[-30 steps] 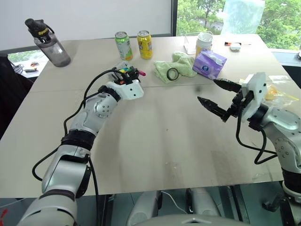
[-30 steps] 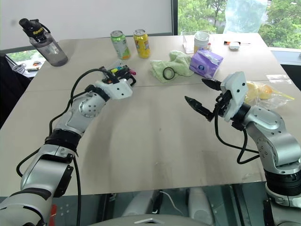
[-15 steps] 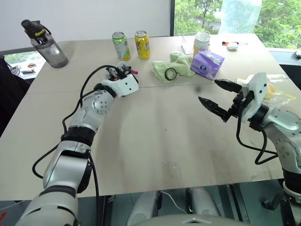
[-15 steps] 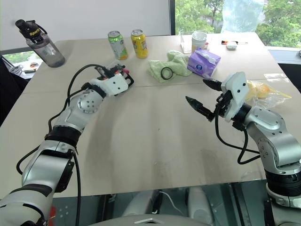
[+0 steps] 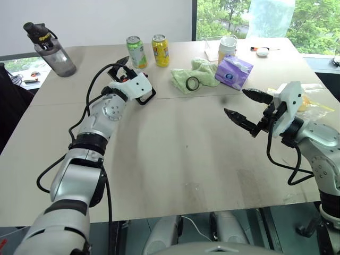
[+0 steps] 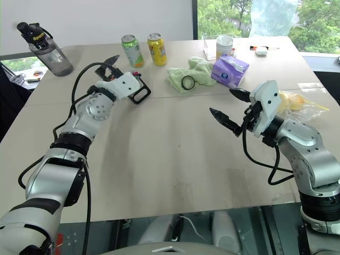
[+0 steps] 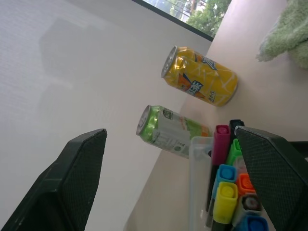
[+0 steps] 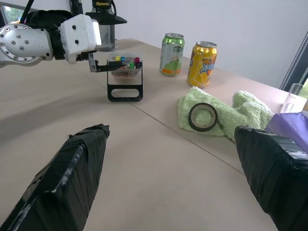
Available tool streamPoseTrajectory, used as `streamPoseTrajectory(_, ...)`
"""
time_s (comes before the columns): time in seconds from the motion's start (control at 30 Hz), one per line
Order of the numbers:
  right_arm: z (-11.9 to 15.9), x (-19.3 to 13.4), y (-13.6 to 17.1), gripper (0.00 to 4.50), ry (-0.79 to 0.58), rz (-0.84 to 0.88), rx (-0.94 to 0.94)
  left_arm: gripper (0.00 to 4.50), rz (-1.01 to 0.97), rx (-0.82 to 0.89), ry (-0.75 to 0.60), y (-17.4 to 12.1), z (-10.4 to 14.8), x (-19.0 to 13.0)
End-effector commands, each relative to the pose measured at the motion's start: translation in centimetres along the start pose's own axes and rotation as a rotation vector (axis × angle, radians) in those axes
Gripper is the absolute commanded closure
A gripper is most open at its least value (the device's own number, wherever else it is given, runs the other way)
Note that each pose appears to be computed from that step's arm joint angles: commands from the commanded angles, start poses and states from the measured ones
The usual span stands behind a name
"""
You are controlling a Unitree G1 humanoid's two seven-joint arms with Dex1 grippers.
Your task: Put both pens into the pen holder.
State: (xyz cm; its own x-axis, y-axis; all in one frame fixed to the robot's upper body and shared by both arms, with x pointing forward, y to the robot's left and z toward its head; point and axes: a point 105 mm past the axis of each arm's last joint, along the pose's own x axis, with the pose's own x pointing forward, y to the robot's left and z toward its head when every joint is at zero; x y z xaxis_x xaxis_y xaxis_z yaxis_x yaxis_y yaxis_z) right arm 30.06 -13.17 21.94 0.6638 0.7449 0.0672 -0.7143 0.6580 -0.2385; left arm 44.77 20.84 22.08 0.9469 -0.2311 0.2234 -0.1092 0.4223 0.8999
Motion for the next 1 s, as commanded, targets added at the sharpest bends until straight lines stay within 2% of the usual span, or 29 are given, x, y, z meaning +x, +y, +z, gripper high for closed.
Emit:
streamPoseTrajectory(0.03,1.3,-0.2,0.2,0.0,-0.039,0.008,-0.036,0.02,0.043,-0.019,-0.064,1.2,1.4,0.2)
streamPoseTrajectory(0.2,1.1,-0.2,0.2,0.0,-0.034,0.013,-0.032,0.02,0.008,-0.17,-0.191,0.7,3.6,-0.8)
streamPoseTrajectory(0.23,1.0,-0.1,0.2,0.0,-0.033,0.016,-0.03,0.02,-0.008,-0.287,-0.223,0.5,4.4,-1.4)
streamPoseTrajectory(0.37,0.9,0.0,0.2,0.0,-0.03,0.023,-0.026,0.02,-0.091,-0.577,-0.295,0.2,6.1,-3.7)
streamPoseTrajectory(0.47,-0.1,0.0,0.1,0.0,-0.008,0.03,-0.004,0.02,-0.325,-0.869,-0.257,-3.2,6.5,-7.0)
streamPoseTrajectory(0.53,-1.7,-0.4,0.2,0.0,0.038,0.042,0.004,0.02,-0.49,-0.977,-0.21,-5.7,6.7,-9.7)
streamPoseTrajectory(0.63,-3.1,-1.0,0.3,0.0,0.068,0.052,0.038,0.02,-0.608,-0.999,-0.121,-7.9,6.3,-12.1)
streamPoseTrajectory(0.77,-6.8,-2.4,0.9,0.0,0.171,0.073,0.065,0.02,-0.712,-1.059,0.039,-11.2,4.7,-16.5)
streamPoseTrajectory(0.87,-9.0,-3.3,1.3,0.0,0.205,0.067,0.075,0.02,-0.733,-1.057,0.079,-12.0,4.5,-18.2)
streamPoseTrajectory(1.0,-10.8,-3.7,1.5,0.0,0.224,0.065,0.062,0.02,-0.702,-1.067,0.087,-11.7,4.7,-18.7)
